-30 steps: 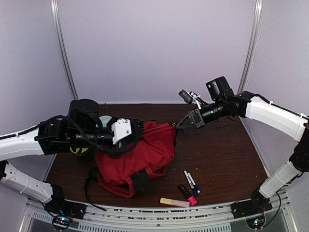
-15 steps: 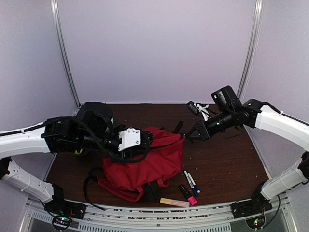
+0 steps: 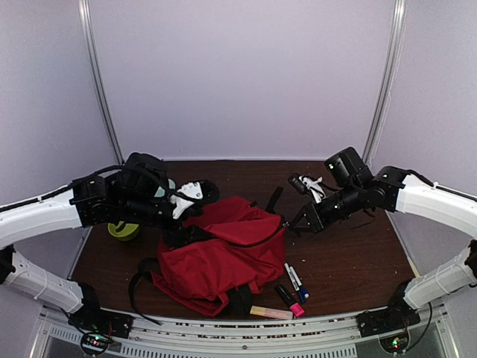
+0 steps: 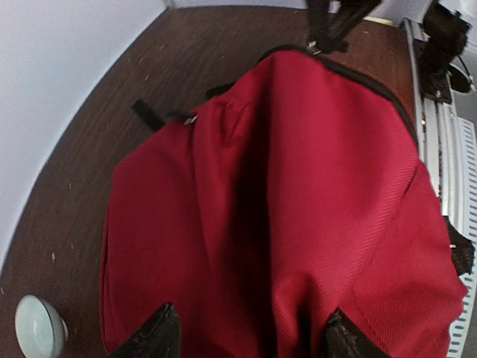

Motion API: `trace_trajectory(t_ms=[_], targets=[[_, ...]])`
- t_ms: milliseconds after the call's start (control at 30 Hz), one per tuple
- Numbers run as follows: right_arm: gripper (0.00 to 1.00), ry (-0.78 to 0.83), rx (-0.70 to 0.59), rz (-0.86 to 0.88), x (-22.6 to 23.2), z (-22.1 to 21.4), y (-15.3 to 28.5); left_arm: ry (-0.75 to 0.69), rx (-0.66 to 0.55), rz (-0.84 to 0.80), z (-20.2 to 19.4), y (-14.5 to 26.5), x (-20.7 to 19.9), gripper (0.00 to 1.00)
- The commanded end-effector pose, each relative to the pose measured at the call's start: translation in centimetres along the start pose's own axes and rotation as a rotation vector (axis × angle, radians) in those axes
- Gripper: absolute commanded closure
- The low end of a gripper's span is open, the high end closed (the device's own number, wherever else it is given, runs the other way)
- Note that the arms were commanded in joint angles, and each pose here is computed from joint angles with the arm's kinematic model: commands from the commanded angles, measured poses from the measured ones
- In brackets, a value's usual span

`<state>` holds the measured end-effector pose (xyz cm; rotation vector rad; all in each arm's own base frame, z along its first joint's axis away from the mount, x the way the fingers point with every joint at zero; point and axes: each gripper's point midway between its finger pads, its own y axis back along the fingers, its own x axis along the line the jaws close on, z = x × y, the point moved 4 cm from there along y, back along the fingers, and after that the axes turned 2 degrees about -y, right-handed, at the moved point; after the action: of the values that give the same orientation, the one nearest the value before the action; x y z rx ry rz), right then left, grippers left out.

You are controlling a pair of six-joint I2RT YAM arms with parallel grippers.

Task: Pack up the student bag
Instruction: Pick up the largest pocket of the bag from the student bag.

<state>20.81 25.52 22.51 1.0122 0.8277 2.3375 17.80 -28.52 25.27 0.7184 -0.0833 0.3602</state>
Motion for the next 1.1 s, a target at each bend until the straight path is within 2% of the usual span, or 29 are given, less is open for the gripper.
trace_trajectory(t_ms=[0, 67, 167, 300, 467, 633, 800, 1067], targets=[[1.00, 0.009, -0.002, -0.029, -0.7, -0.1, -0.7, 0.323, 0.058, 0.023, -3.6, 0.0, 0.8, 0.32], [1.00, 0.013, 0.010, -0.034, -0.9, -0.2, -0.9, 0.385, 0.059, -0.029, -4.4, -0.3, 0.1, 0.27], [1.00, 0.020, 0.023, -0.029, -0.9, -0.3, -1.1, 0.446, -0.001, -0.097, -4.9, -0.3, -1.2, 0.21], [1.00, 0.037, 0.040, -0.029, -0.9, -0.6, -1.1, 0.538, 0.032, 0.002, -7.3, 0.1, -0.5, 0.20], [1.00, 0.056, 0.053, -0.027, -0.7, -0.8, -0.7, 0.731, 0.133, 0.178, -11.8, 0.1, 1.1, 0.23], [1.00, 0.073, 0.057, -0.016, -0.4, -1.1, -0.4, 0.825, 0.173, 0.267, -14.5, -0.7, 1.4, 0.24], [1.00, 0.077, 0.071, -0.025, -0.5, -1.7, -0.3, 0.837, 0.221, 0.287, -16.1, -3.7, 1.6, 0.23], [1.00, 0.085, 0.089, 0.000, 0.0, -2.6, -0.7, 0.689, 0.108, 0.290, -11.9, -10.1, 7.3, 0.23]])
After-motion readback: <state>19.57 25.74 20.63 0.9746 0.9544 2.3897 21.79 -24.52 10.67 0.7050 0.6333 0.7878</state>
